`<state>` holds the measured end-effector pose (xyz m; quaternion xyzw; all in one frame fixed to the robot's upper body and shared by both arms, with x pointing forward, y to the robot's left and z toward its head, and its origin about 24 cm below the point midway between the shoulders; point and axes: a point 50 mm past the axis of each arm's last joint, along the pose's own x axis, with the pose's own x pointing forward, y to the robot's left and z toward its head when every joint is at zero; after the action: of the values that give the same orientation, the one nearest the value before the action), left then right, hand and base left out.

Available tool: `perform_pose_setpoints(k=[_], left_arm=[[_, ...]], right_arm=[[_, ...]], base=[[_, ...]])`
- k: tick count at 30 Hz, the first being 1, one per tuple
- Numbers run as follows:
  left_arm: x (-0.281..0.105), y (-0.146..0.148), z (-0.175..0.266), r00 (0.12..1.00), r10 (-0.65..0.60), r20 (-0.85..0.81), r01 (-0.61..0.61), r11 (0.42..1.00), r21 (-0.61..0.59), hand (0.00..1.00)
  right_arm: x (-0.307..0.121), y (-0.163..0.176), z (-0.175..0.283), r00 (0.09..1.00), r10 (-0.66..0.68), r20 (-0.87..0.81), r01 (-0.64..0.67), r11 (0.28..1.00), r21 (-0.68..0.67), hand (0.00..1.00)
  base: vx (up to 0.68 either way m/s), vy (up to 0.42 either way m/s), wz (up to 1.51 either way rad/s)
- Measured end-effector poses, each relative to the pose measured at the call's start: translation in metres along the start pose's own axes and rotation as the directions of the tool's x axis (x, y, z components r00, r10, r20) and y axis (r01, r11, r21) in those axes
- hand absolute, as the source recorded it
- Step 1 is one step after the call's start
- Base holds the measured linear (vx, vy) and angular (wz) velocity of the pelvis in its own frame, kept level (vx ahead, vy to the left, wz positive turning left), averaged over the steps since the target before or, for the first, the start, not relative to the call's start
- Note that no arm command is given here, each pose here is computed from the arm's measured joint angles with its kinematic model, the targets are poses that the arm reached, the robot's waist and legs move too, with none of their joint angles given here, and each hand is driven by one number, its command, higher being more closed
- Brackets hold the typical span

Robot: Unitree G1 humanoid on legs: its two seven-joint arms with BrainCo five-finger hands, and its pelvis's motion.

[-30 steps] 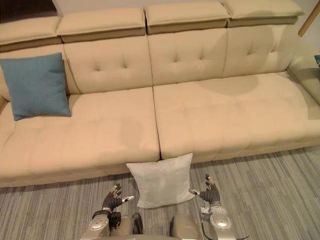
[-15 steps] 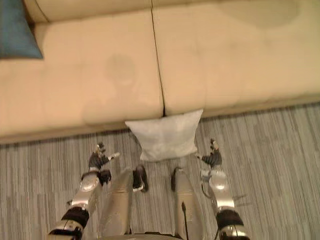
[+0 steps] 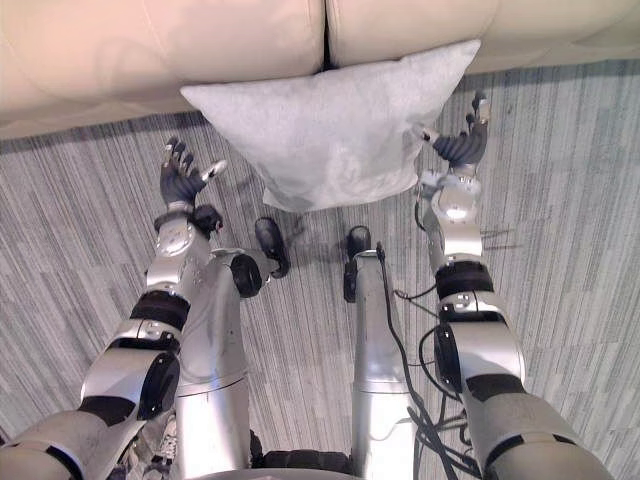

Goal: Pick up cushions and gather them together orderly.

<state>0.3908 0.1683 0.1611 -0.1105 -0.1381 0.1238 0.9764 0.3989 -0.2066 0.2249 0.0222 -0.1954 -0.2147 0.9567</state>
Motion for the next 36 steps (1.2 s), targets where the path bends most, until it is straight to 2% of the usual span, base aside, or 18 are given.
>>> perform_pose_setpoints(k=[1,2,5,7,11,15,20,24,29,36], left_arm=[[0.001,-0.004,0.003,1.0,-0.007,0.009,0.007,1.0,-0.006,0.0],[0.003,-0.014,0.009,0.999,-0.027,0.024,0.028,0.999,-0.019,1.0],[0.004,-0.038,0.019,0.996,-0.082,0.044,0.084,0.995,-0.057,1.0],[0.006,-0.047,0.029,0.995,-0.068,0.07,0.074,0.994,-0.083,1.0],[0.007,-0.045,0.036,0.995,-0.043,0.091,0.051,0.995,-0.084,1.0],[0.004,-0.044,0.039,0.994,-0.036,0.106,0.044,0.996,-0.078,1.0],[-0.017,-0.036,0.043,0.981,-0.047,0.187,0.069,0.992,-0.11,1.0],[-0.047,-0.033,0.04,0.962,-0.071,0.263,0.106,0.987,-0.121,1.0],[-0.106,-0.02,-0.011,0.989,-0.079,0.121,0.096,0.985,-0.141,1.0],[-0.172,0.026,-0.057,0.996,-0.024,-0.088,0.018,0.997,-0.07,1.0]], right_arm=[[0.002,0.004,0.005,1.0,0.005,0.01,-0.005,1.0,0.002,1.0],[0.004,0.011,0.012,0.999,0.024,0.027,-0.024,1.0,-0.002,1.0],[0.006,0.024,0.024,0.998,0.03,0.051,-0.031,0.999,0.016,1.0],[0.006,0.029,0.028,0.998,0.022,0.053,-0.024,0.999,0.03,1.0],[0.004,0.032,0.035,0.998,0.015,0.064,-0.019,0.997,0.074,1.0],[-0.015,0.036,0.028,0.993,0.064,0.096,-0.072,0.994,0.081,1.0],[-0.049,0.038,0.021,0.979,0.124,0.161,-0.147,0.979,0.14,1.0],[-0.089,0.022,0.009,0.975,0.118,0.19,-0.158,0.964,0.214,1.0],[-0.148,-0.01,-0.03,0.989,0.127,0.079,-0.139,0.974,0.179,1.0],[-0.217,-0.023,-0.051,0.956,0.289,-0.044,-0.278,0.946,0.168,1.0]], base=[[-0.08,-0.018,0.07],[-0.05,-0.005,0.05],[-0.01,0.0,0.01],[0.0,0.0,0.0],[0.03,0.016,0.0],[0.0,0.0,0.0],[-0.02,-0.006,-0.04],[-0.01,-0.01,-0.02],[0.15,0.0,0.08],[0.22,0.065,-0.06]])
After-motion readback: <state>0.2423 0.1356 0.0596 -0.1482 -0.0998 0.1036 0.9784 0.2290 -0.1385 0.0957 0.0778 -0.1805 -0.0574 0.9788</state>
